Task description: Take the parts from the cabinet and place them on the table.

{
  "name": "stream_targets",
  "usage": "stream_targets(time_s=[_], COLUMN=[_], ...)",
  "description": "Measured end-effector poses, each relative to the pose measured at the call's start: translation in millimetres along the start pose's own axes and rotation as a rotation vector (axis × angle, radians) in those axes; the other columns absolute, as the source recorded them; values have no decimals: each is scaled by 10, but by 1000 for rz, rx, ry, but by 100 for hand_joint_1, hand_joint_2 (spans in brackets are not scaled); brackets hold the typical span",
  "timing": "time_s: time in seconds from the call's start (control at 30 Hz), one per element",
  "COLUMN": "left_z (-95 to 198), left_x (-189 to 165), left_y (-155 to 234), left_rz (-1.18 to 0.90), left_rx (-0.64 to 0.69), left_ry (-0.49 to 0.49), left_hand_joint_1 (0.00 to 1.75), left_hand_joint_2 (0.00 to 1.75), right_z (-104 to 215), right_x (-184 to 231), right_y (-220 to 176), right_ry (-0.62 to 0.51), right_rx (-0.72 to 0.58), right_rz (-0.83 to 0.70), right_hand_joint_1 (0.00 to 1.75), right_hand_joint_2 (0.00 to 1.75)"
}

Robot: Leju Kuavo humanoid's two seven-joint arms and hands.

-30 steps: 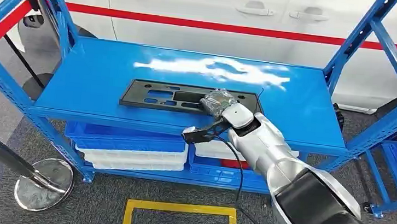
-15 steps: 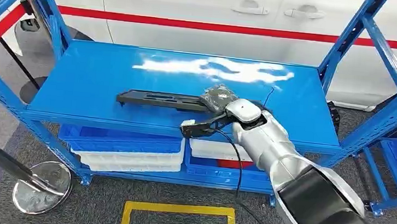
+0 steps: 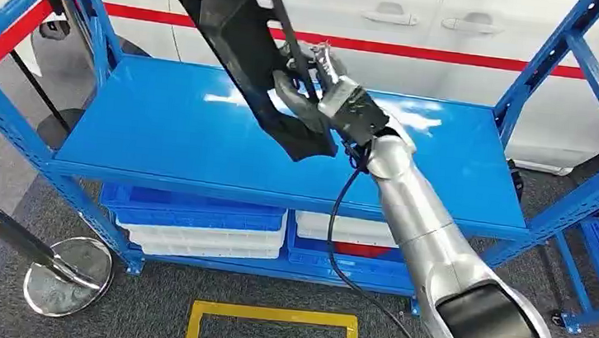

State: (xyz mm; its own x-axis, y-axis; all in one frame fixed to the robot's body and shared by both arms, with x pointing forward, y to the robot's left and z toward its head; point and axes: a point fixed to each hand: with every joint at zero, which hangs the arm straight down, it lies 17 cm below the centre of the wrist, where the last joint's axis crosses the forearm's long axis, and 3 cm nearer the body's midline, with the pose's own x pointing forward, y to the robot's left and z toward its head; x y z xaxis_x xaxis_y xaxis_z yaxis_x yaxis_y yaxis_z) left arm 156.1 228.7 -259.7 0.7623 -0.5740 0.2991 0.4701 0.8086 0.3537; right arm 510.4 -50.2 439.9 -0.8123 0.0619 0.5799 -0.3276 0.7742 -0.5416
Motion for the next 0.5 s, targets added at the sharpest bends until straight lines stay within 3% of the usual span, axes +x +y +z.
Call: stream_targets(time_s=[0.2, 0.4, 0.5], left_z=[-9, -11, -17], left_x=[51, 120, 194], left_y=[53, 88, 151], left_rz=[16, 43, 66], left_rx=[25, 40, 64], left_ry=[-24, -61, -96], left_hand_joint_1=[0, 0, 0], left_hand_joint_2=[175, 175, 175], right_z=[119, 325, 643], right_x=[537, 631, 634], right_y=[-100, 4, 152], right_ry=[-139, -168, -191], right_rx=[-29, -7, -6], right_rz=[-212, -344, -420], right_hand_joint_1=[175, 175, 175], right_hand_joint_2=[175, 175, 175])
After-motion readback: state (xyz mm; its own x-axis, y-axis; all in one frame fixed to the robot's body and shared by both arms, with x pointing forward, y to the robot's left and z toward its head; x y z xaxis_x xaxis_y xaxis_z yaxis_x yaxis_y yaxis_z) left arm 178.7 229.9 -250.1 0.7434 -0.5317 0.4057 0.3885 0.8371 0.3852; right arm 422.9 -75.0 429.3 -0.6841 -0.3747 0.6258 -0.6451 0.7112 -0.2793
